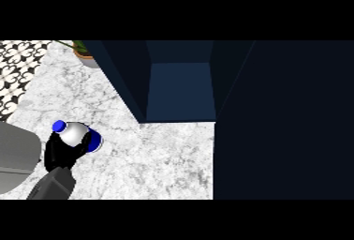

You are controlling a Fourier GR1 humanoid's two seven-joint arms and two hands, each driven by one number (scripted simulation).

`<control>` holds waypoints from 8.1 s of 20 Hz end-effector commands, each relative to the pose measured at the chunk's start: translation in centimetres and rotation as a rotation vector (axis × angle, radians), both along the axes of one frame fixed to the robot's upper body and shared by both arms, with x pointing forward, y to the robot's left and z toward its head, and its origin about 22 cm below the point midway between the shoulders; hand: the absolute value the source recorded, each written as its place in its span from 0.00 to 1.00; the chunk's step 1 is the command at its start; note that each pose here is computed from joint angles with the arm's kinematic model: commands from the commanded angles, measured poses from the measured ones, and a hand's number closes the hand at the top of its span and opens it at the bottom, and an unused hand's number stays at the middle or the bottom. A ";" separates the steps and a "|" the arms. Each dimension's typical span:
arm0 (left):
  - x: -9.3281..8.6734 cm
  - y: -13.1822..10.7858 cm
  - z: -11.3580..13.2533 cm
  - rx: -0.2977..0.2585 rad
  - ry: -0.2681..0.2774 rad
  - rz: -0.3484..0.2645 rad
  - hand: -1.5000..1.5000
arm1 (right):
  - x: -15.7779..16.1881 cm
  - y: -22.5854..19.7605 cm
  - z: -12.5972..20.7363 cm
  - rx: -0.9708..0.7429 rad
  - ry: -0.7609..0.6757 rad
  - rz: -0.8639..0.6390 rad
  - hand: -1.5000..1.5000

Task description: Pick up the bottled water, place it into the cabinet and close the cabinet

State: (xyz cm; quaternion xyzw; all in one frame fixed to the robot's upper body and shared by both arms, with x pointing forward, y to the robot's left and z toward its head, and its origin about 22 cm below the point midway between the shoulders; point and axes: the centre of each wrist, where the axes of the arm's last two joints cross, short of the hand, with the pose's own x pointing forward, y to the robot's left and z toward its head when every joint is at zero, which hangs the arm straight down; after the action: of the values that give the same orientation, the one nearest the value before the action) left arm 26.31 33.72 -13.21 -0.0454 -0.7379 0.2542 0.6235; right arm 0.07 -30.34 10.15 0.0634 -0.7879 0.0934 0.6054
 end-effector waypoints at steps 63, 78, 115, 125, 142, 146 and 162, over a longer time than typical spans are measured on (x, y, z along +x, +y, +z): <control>9.2 -31.0 22.4 0.399 -0.155 -0.168 1.00 | 1.7 -1.3 3.4 -0.003 -0.102 0.031 0.00; 12.8 -27.2 17.7 0.411 -0.098 -0.081 1.00 | 2.0 -1.7 1.6 0.033 -0.083 0.035 0.00; 13.7 -28.9 20.4 0.375 -0.229 -0.316 0.00 | 3.2 -0.4 2.7 0.017 -0.086 0.069 0.00; 7.2 -29.4 18.4 0.269 -0.252 -0.372 0.00 | 2.9 0.4 3.6 0.018 -0.095 0.075 0.00; -4.6 -22.3 16.8 0.205 -0.212 -0.401 0.00 | 4.7 1.7 3.8 -0.070 0.019 0.397 1.00; -6.0 -20.8 16.7 0.208 -0.212 -0.399 0.00 | 4.4 3.7 4.8 -0.088 0.016 0.470 1.00; -9.6 -15.6 17.8 0.202 -0.220 -0.296 0.00 | 5.0 9.0 5.1 -0.044 0.045 0.598 1.00</control>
State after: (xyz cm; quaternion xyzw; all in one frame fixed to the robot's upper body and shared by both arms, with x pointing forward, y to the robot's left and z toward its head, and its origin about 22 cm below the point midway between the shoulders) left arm 17.08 17.17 4.25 -0.1268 -0.8062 0.0679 0.5740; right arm 6.13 -22.28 9.68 0.3573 -0.6874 0.2035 0.5987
